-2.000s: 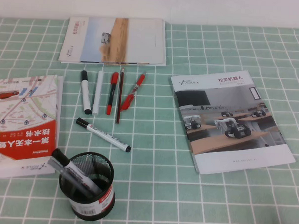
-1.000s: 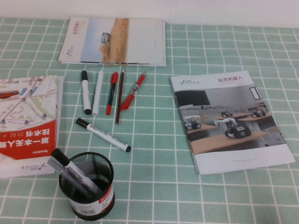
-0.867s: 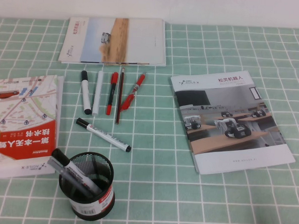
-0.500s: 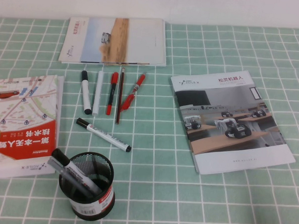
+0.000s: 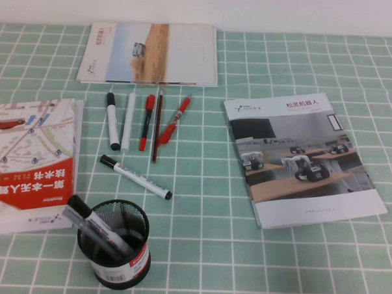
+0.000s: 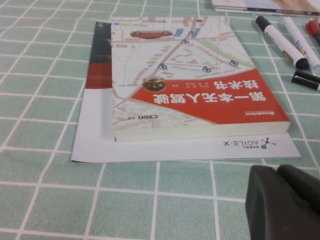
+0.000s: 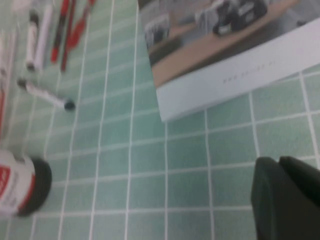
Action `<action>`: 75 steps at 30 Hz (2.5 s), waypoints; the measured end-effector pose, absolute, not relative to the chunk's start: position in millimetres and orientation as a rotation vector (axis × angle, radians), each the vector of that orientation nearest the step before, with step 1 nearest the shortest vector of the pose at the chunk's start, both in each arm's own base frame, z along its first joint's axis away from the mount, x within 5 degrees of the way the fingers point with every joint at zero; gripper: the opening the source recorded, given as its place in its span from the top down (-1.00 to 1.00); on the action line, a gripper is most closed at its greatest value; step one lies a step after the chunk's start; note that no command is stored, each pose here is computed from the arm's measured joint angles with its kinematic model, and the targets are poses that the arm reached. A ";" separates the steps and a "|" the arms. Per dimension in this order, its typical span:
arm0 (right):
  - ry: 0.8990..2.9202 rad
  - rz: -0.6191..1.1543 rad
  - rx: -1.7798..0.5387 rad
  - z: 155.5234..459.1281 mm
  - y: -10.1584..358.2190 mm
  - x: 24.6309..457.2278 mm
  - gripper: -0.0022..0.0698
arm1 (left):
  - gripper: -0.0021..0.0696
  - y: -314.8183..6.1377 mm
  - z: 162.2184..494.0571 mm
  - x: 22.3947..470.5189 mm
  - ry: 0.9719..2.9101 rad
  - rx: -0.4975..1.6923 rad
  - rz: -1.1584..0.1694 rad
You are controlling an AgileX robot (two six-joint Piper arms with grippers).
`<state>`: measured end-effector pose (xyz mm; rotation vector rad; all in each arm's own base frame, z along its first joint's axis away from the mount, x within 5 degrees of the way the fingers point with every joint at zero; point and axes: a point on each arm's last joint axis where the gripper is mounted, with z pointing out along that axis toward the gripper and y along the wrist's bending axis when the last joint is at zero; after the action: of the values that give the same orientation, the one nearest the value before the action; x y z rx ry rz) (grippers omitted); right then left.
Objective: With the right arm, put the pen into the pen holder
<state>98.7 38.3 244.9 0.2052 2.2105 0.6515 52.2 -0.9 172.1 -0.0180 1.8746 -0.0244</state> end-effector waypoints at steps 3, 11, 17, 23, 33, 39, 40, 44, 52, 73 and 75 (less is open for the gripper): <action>2.328 0.622 0.091 259.7 43.4 119.7 0.99 | 0.95 -0.9 172.1 52.2 1.875 -0.018 -0.024; 2.461 0.586 -0.143 290.3 59.2 187.8 0.99 | 0.95 -0.9 172.1 52.2 1.875 -0.018 -0.024; 2.512 0.568 -0.417 296.8 102.3 227.2 0.99 | 0.95 -0.9 172.1 52.2 1.875 -0.018 -0.024; 2.548 0.531 -0.689 297.6 163.0 267.4 0.99 | 0.95 -0.9 172.1 52.2 1.875 -0.018 -0.024; 2.591 0.400 -1.033 290.2 246.1 331.1 0.99 | 0.95 -0.9 172.1 52.2 1.875 -0.018 -0.024; 2.584 0.390 -1.187 269.0 288.3 359.5 0.81 | 0.95 -0.9 172.1 52.2 1.875 -0.018 -0.024; 2.567 0.399 -1.217 265.5 295.0 363.3 0.75 | 0.95 -0.9 172.1 52.2 1.875 -0.018 -0.024; 2.503 0.451 -1.303 252.0 322.7 371.2 0.46 | 0.95 -0.9 172.1 52.2 1.875 -0.018 -0.024; 2.398 0.467 -1.410 227.0 362.6 376.1 0.21 | 0.95 -0.9 172.1 52.2 1.875 -0.018 -0.024; 2.361 0.393 -1.476 186.2 381.5 380.7 0.21 | 0.95 -0.9 172.1 52.2 1.875 -0.018 -0.024; 2.356 0.381 -1.480 186.1 382.1 380.4 0.28 | 0.95 -0.9 172.1 52.2 1.875 -0.018 -0.024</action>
<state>380.4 382.1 186.1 -1.4799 2.3560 0.3810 52.2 -0.9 172.1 -0.0180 1.8746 -0.0244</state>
